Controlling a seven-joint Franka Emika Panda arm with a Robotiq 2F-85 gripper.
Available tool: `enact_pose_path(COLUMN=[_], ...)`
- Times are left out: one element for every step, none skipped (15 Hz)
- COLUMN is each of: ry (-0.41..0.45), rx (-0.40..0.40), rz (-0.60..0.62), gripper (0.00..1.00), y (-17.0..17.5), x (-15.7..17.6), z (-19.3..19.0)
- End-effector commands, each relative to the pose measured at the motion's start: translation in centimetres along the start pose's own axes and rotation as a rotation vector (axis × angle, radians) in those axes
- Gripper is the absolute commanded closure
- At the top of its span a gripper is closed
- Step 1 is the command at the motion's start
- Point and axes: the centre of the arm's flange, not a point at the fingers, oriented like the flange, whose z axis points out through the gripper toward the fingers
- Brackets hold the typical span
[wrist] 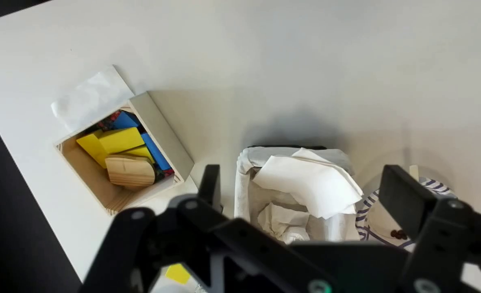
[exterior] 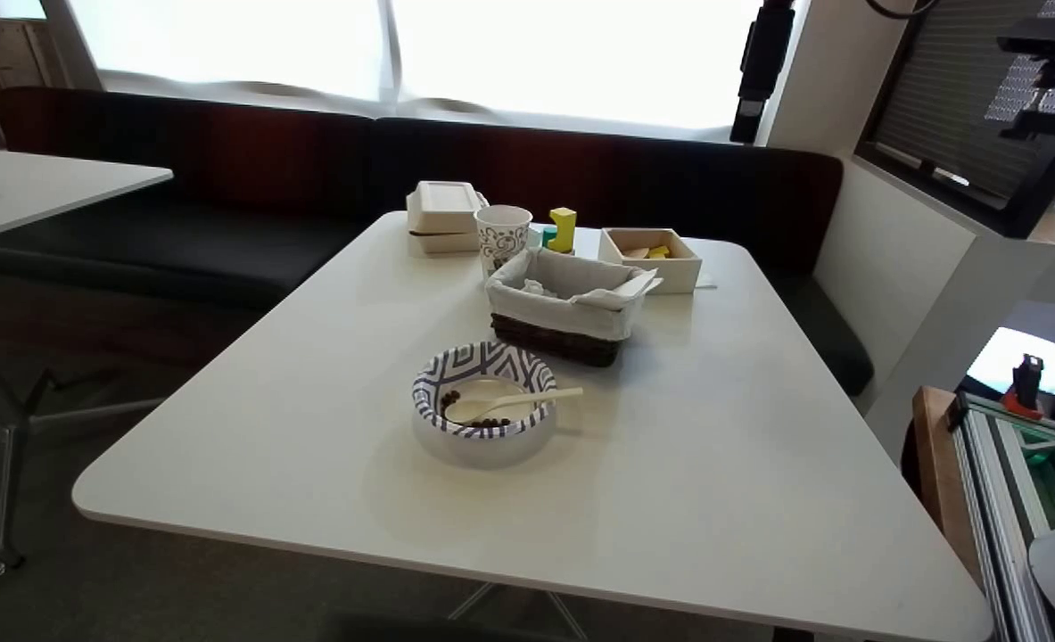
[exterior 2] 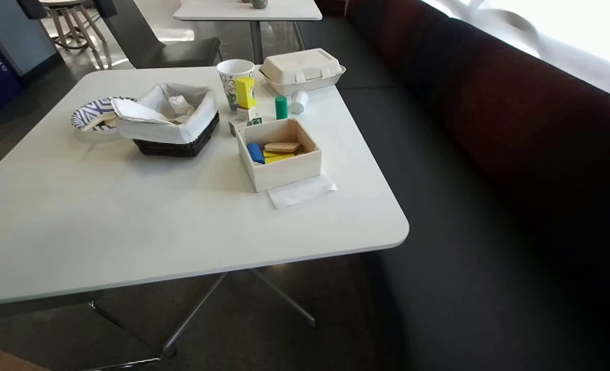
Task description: Put the yellow object on top of the green object and put the cube on top of the yellow object
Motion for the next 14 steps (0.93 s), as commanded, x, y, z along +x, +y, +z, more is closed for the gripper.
enact_pose_path(ry=[0.000,0.000,0.000,0.000,0.000,0.000,0.000,0.000,0.000,0.000,0.000,0.000,0.004,0.006], rx=[0.000,0.000,0.000,0.000,0.000,0.000,0.000,0.000,0.000,0.000,0.000,0.000,0.010,0.024], rz=[0.000,0.000,0.000,0.000,0.000,0.000,0.000,0.000,0.000,0.000,0.000,0.000,0.006,0.017], gripper=[0.00,0.00,0.00,0.00,0.00,0.00,0.00,0.00,0.00,0.00,0.00,0.00,0.00,0.00], y=[0.0,0.0,0.0,0.0,0.0,0.0,0.0,0.0,0.0,0.0,0.0,0.0,0.0,-0.1], x=[0.0,0.0,0.0,0.0,0.0,0.0,0.0,0.0,0.0,0.0,0.0,0.0,0.5,1.2], z=[0.0,0.0,0.0,0.0,0.0,0.0,0.0,0.0,0.0,0.0,0.0,0.0,0.2,0.4])
